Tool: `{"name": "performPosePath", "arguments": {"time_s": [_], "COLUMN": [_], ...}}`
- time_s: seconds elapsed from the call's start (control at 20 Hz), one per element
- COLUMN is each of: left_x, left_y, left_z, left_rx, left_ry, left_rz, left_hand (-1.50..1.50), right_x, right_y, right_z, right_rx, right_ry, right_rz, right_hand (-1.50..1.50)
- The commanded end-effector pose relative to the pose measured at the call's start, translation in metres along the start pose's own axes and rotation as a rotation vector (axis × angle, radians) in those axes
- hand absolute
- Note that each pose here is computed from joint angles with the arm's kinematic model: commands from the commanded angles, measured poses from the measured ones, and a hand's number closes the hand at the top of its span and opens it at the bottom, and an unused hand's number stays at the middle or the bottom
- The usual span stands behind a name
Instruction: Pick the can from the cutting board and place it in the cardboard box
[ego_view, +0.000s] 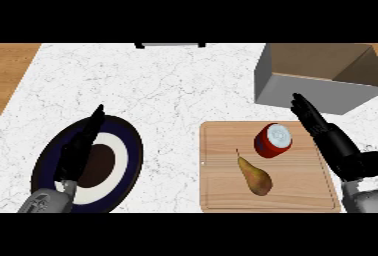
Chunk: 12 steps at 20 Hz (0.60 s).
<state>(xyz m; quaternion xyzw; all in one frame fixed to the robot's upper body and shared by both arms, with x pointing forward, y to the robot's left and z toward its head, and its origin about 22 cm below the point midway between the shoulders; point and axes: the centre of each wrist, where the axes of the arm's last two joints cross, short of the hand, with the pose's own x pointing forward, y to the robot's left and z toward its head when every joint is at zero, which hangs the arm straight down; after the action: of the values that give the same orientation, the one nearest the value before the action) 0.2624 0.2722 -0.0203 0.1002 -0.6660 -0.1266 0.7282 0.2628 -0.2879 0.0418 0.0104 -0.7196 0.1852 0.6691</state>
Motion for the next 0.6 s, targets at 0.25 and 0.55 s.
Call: {"name": "performPosePath", "arguments": {"time_s": [0.25, 0.55], "left_x": [0.073, 0.086], "left_y": [0.039, 0.036], "left_z": [-0.022, -0.018], "left_rx": [-0.057, -0.152], "left_ry": [-0.331, -0.319], "left_rz": [-0.15, -0.078], "left_hand": [0.0, 0.0], "right_x": [0.119, 0.085], "right_y": [-0.098, -0.116], "right_z": [0.0, 0.052], "right_rx": [-0.44, -0.394], "right_ry": [-0.362, -0.159], "right_rz": [0.157, 0.494], "right_hand": [-1.5, -1.5]}}
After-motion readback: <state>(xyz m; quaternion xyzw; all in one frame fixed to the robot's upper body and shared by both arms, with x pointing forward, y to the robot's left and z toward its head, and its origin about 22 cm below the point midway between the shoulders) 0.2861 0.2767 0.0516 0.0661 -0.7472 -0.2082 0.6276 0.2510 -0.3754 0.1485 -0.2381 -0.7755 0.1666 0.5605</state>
